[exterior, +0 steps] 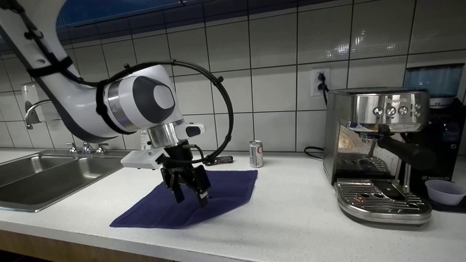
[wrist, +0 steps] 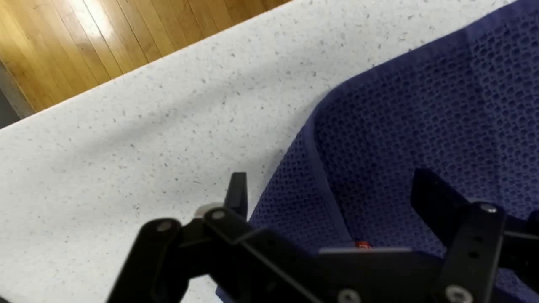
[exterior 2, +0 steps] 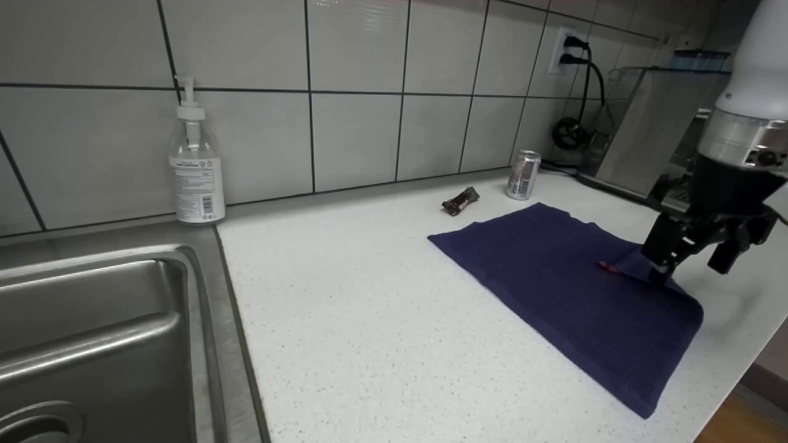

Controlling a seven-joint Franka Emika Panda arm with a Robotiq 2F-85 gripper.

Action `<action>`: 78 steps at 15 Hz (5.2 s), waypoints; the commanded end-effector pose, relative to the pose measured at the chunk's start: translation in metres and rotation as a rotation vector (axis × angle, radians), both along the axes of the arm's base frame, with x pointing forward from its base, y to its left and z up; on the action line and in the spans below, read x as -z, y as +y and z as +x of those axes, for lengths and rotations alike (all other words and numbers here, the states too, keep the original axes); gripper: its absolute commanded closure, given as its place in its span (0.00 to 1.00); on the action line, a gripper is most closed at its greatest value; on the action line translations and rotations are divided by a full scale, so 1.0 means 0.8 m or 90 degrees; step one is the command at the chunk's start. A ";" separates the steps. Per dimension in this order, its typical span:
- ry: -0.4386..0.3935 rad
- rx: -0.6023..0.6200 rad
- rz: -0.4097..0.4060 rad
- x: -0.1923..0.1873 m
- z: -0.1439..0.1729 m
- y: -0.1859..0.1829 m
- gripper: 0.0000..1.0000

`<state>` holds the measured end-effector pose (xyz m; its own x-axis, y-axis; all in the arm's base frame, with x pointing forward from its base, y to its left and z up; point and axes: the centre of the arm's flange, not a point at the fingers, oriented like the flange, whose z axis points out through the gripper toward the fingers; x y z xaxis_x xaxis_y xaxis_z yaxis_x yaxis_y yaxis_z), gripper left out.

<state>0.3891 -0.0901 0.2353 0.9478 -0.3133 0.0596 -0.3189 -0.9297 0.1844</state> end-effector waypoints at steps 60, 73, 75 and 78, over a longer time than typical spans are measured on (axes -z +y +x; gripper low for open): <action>-0.032 0.047 -0.023 -0.002 0.037 -0.001 0.99; -0.056 -0.005 -0.019 -0.017 0.052 0.049 0.99; -0.060 -0.011 -0.019 -0.020 0.055 0.059 0.99; -0.065 -0.017 -0.019 -0.023 0.059 0.075 0.99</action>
<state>0.4333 -0.0456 0.2447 0.9499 -0.2806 0.1380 -0.3026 -0.9359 0.1800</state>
